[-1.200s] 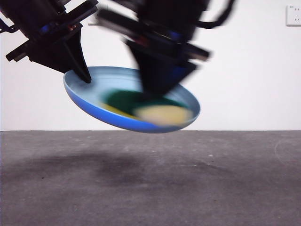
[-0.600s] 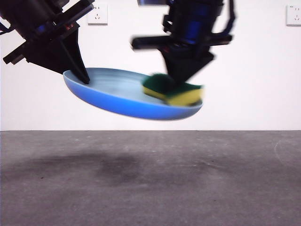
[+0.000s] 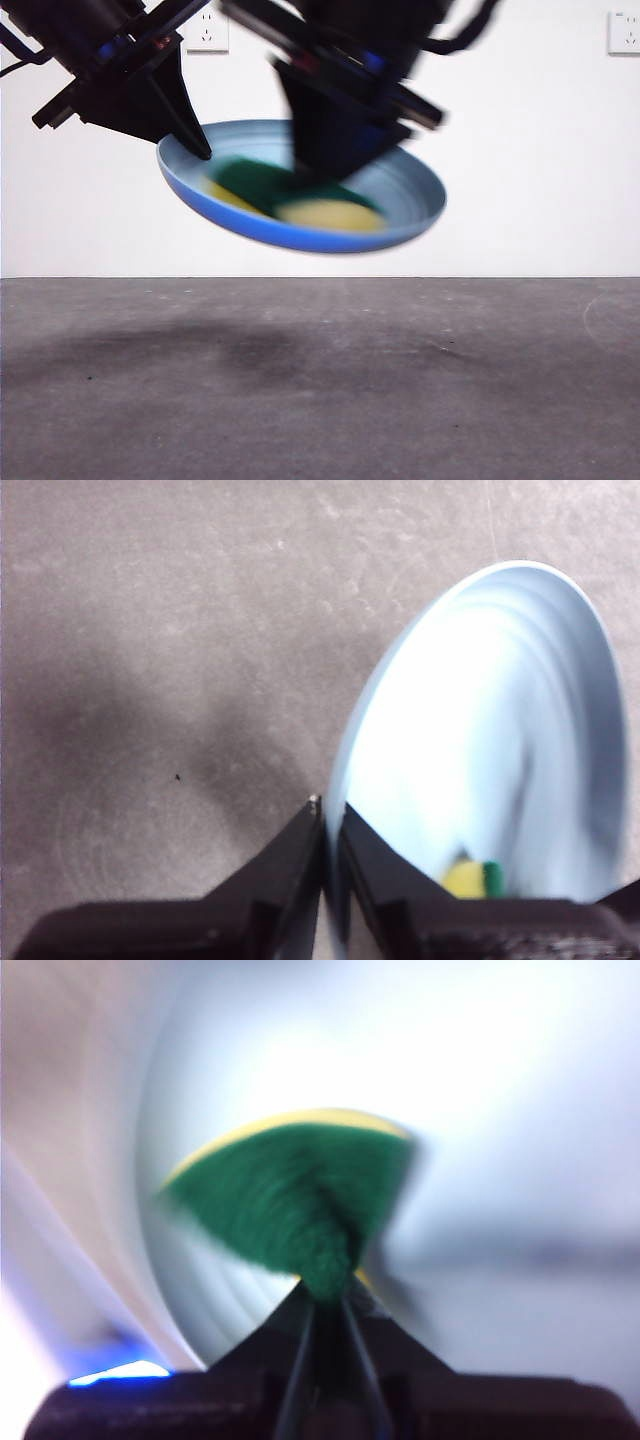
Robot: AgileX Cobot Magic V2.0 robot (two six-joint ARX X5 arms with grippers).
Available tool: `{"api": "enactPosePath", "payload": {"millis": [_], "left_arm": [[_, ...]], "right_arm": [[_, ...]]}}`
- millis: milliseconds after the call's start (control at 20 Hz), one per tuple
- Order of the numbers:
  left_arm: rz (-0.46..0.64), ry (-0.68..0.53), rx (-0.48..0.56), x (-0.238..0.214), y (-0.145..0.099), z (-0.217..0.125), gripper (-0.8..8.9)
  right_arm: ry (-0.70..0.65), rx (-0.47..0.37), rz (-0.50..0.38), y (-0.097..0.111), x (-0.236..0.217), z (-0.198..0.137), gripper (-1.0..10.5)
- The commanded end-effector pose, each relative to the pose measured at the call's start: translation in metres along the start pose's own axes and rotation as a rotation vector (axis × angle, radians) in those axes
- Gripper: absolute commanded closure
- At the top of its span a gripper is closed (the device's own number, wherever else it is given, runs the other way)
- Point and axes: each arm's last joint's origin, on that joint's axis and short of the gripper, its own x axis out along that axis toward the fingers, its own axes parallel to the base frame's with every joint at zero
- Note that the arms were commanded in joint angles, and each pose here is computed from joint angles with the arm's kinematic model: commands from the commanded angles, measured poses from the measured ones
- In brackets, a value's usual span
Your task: Pick up the plate,pick up the cloth,clean the plate with the cloth
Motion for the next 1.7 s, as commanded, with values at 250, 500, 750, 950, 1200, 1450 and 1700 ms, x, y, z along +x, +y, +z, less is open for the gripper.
{"api": "enactPosePath", "payload": {"millis": [250,500,750,950,1200,1450,1700], "left_arm": [[-0.071,0.024,-0.017,-0.002,-0.006,-0.001,8.21],[-0.085,0.025,-0.01,-0.002,-0.007,-0.001,8.21],[0.076,-0.017,0.072,-0.001,-0.002,0.0,8.21],[0.335,-0.027,0.17,0.01,0.011,0.001,8.21],[0.406,0.108,0.131,0.052,0.045,-0.008,8.21],[0.449,0.209,0.083,0.092,0.078,-0.024,8.16],[0.448,0.209,0.076,0.096,0.081,-0.025,6.17]], "right_arm": [[-0.141,0.05,-0.494,-0.024,-0.004,0.009,9.6],[-0.377,0.085,-0.22,-0.022,-0.007,0.033,9.6],[-0.45,0.081,-0.065,-0.017,-0.017,0.038,9.6],[-0.47,0.094,-0.059,-0.016,-0.046,0.03,9.6],[-0.452,0.099,-0.072,-0.019,-0.082,0.012,9.6],[-0.447,0.106,-0.144,-0.023,-0.102,0.0,9.6],[-0.404,0.167,-0.251,-0.043,-0.098,-0.002,9.6]]}}
